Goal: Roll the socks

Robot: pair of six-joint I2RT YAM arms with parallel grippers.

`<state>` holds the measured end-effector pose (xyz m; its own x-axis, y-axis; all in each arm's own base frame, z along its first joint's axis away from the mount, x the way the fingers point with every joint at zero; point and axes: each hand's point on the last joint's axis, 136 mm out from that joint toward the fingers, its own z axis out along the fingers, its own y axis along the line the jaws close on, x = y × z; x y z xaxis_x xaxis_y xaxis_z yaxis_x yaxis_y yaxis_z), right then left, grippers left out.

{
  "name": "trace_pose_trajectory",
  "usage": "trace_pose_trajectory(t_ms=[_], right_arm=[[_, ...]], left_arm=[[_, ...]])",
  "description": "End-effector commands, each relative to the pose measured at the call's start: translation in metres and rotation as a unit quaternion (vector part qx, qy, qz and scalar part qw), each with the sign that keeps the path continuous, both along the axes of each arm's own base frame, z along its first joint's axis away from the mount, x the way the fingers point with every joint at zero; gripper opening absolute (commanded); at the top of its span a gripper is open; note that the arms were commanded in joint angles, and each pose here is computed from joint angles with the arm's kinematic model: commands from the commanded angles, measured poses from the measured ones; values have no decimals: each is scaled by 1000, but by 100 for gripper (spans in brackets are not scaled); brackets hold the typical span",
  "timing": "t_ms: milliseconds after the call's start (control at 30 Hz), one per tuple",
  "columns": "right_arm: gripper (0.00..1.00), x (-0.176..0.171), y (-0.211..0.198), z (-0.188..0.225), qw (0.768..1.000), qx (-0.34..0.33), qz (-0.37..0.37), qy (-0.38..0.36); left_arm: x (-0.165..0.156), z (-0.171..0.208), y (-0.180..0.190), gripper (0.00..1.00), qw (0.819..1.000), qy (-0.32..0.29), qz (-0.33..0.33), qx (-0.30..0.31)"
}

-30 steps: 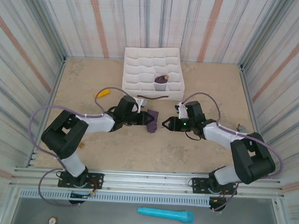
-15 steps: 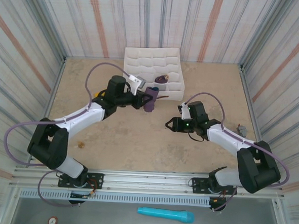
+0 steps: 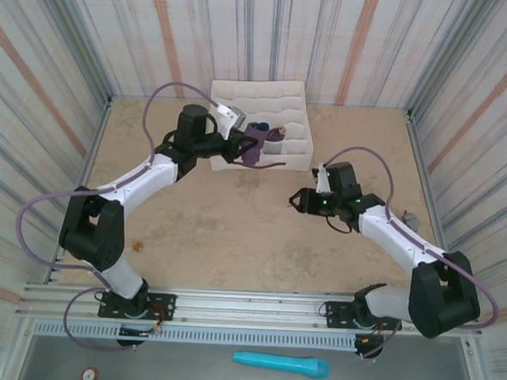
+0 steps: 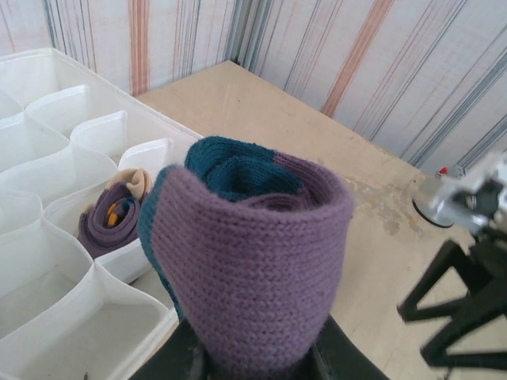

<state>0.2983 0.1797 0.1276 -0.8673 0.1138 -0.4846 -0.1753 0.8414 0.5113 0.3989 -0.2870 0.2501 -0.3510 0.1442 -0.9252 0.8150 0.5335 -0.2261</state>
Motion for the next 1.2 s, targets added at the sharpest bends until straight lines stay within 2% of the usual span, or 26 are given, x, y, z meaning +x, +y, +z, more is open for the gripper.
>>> trace_pose_trajectory(t_ms=[0,167,400,733,833,967,1167], right_arm=[[59,27,-26,21,997,-9,-81,6],[61,70,-50,34,989,-6,-143,30],[57,119,-45,13,984,0,-139,111],[50,153,-45,-21,975,-33,-154,156],[43,150,-46,-33,973,-44,-147,174],[26,141,-47,-42,971,-53,-136,187],[8,131,-50,-39,972,-58,-129,188]], left_arm=[[1,27,1,0,998,-70,-2,-8],[-3,33,9,0,995,-94,16,-5],[-18,45,15,0,992,-121,17,-9],[-31,56,20,0,987,-156,26,-1],[-34,59,22,0,987,-161,29,-3],[-38,61,23,0,986,-166,31,-3],[-39,63,21,0,985,-169,34,-1]])
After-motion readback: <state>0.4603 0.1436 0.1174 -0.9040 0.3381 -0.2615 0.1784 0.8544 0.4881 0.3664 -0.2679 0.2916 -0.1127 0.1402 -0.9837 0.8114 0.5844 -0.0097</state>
